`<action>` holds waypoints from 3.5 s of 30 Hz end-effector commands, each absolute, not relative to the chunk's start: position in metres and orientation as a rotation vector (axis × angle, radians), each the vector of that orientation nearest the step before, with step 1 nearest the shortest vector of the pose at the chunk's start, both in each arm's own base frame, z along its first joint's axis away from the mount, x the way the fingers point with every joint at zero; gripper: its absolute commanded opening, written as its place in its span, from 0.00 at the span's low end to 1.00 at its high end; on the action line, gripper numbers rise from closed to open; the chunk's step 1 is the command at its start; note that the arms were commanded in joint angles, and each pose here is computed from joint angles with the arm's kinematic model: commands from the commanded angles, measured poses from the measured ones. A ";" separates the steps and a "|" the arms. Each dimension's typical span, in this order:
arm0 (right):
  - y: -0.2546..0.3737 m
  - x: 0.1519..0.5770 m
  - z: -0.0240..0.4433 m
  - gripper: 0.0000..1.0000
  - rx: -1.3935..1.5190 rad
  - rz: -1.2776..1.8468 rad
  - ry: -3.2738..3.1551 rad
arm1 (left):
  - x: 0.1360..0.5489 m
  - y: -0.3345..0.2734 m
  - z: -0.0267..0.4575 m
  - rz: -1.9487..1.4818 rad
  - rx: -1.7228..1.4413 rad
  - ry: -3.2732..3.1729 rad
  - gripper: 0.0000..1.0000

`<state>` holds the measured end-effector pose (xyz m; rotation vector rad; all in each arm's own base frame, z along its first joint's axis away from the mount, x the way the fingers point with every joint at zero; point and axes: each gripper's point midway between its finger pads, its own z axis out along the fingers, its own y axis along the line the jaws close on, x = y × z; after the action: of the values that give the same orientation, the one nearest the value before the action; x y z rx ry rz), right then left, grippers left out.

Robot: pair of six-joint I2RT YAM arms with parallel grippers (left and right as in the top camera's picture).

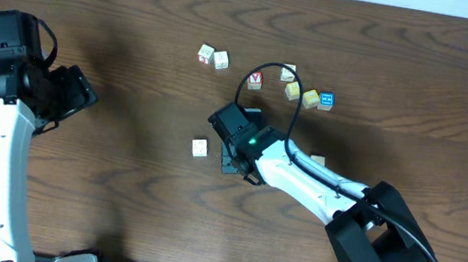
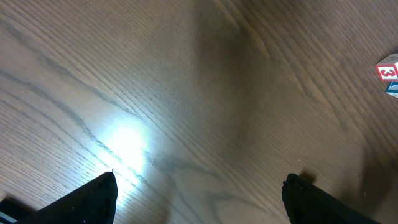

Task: Lift 3 blocks
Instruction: 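Carry the airplane block right, beside the violin block, then lower the airplane block next to the violin block and release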

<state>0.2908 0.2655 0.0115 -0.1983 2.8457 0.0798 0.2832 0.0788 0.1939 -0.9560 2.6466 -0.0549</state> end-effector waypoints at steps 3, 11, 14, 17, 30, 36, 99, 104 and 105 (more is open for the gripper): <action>0.264 0.284 0.005 0.41 -0.203 0.051 2.860 | 0.284 0.081 0.197 -0.049 -0.973 2.635 0.85; 0.264 0.283 0.004 0.33 -0.212 0.052 2.862 | 0.284 0.081 0.197 -0.049 -0.973 2.635 0.85; 0.264 0.283 0.004 0.33 -0.212 0.052 2.862 | 0.284 0.081 0.197 -0.049 -0.973 2.635 0.85; 0.263 0.282 0.004 0.31 -0.212 0.046 2.868 | 0.284 0.081 0.197 -0.049 -0.973 2.635 0.85; 0.225 0.301 0.018 0.17 -0.064 -0.009 2.891 | 0.284 0.081 0.197 -0.049 -0.973 2.635 0.85; 0.186 0.309 0.028 0.18 0.082 -0.042 2.929 | 0.284 0.081 0.197 -0.049 -0.973 2.635 0.85; 0.135 0.318 0.022 0.24 0.163 -0.185 2.944 | 0.284 0.081 0.197 -0.049 -0.973 2.635 0.85; 0.134 0.318 0.022 0.24 0.159 -0.191 2.945 | 0.284 0.081 0.197 -0.049 -0.973 2.635 0.85; 0.134 0.318 0.022 0.24 0.159 -0.194 2.943 | 0.284 0.081 0.197 -0.049 -0.973 2.635 0.85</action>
<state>0.3140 0.1454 0.0160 0.1462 2.9683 -0.1680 0.2832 0.0788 0.1940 -0.9558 2.6462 -0.0549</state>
